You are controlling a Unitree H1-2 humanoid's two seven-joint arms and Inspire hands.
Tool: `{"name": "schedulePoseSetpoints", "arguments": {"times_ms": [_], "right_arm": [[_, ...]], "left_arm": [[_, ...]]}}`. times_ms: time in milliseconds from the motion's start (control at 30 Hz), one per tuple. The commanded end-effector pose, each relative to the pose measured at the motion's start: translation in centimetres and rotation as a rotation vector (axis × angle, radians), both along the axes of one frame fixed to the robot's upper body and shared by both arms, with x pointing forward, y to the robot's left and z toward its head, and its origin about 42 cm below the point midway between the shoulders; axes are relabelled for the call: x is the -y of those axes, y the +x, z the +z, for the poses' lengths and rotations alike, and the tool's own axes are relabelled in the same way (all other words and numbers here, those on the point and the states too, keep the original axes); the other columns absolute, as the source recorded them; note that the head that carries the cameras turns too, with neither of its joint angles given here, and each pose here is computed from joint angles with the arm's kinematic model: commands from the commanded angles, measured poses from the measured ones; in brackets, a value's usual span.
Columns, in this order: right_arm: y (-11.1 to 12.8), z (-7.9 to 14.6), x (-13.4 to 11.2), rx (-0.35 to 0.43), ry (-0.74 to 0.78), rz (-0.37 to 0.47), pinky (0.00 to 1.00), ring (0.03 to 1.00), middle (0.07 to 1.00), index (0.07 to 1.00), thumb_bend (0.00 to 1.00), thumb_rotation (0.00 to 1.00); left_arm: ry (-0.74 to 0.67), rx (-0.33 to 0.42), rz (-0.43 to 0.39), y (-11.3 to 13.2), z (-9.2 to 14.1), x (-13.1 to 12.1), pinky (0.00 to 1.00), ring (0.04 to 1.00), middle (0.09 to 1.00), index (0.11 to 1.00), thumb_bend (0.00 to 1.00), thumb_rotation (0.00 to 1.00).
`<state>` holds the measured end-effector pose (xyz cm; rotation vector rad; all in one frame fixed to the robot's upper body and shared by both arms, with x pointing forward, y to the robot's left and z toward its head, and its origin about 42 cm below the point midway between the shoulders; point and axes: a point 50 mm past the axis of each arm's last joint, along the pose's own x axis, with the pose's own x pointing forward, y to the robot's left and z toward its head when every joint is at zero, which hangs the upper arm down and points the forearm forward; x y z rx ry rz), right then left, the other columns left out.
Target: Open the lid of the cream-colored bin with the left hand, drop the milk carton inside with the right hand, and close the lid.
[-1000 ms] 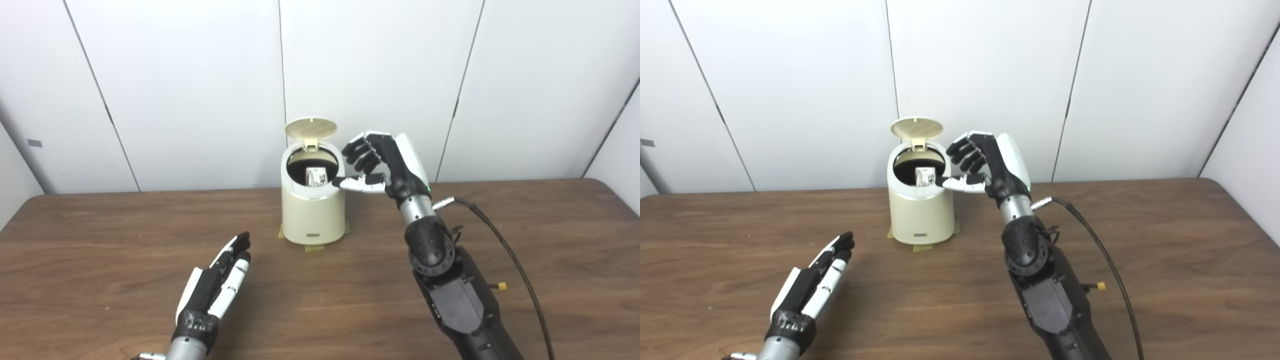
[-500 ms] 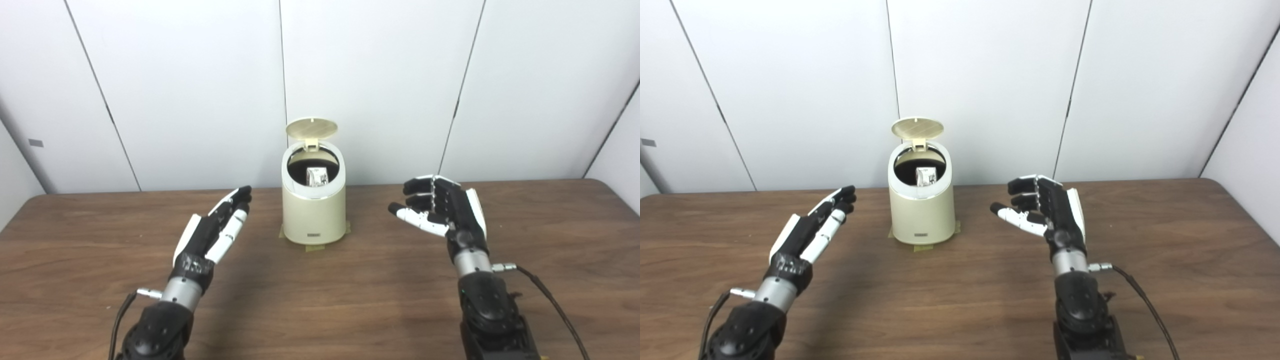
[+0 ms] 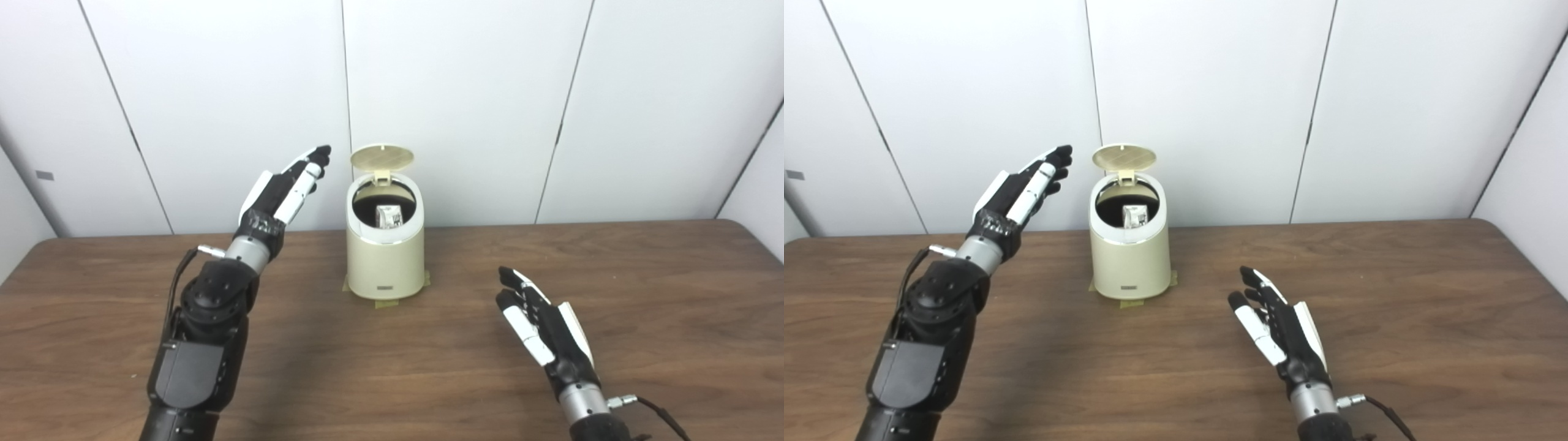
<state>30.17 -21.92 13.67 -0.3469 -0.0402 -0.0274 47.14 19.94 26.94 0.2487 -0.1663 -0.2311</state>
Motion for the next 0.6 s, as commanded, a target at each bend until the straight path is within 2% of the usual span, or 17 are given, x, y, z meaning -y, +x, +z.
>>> {"name": "schedulePoseSetpoints", "arguments": {"times_ms": [0,67,233,400,567], "right_arm": [[0.2,1.0,-0.7,0.081,0.001,0.013,0.78,0.876,0.901,0.895,0.64,0.97],[0.1,0.6,-1.1,0.074,-0.007,0.004,0.78,0.868,0.895,0.887,0.59,0.93],[0.4,0.0,-1.7,0.079,-0.018,0.004,0.77,0.844,0.884,0.890,0.54,0.92],[0.2,-0.7,-1.9,0.079,-0.046,0.022,0.76,0.849,0.882,0.905,0.54,0.89],[0.1,-1.5,-2.0,0.063,-0.030,0.023,0.76,0.849,0.884,0.911,0.54,0.90]], "left_arm": [[0.011,0.142,-0.023,1.6,4.8,1.2,0.95,0.947,0.940,0.931,0.46,0.96],[0.036,0.153,-0.031,2.4,5.7,1.7,0.94,0.941,0.937,0.927,0.44,0.94],[0.091,0.187,-0.035,4.0,8.3,3.1,0.94,0.942,0.940,0.918,0.40,0.98],[0.192,0.216,-0.055,4.6,9.6,3.9,0.94,0.968,0.954,0.937,0.38,1.00],[0.254,0.234,-0.070,5.1,10.7,4.2,0.95,0.985,0.946,0.936,0.40,1.00]]}}
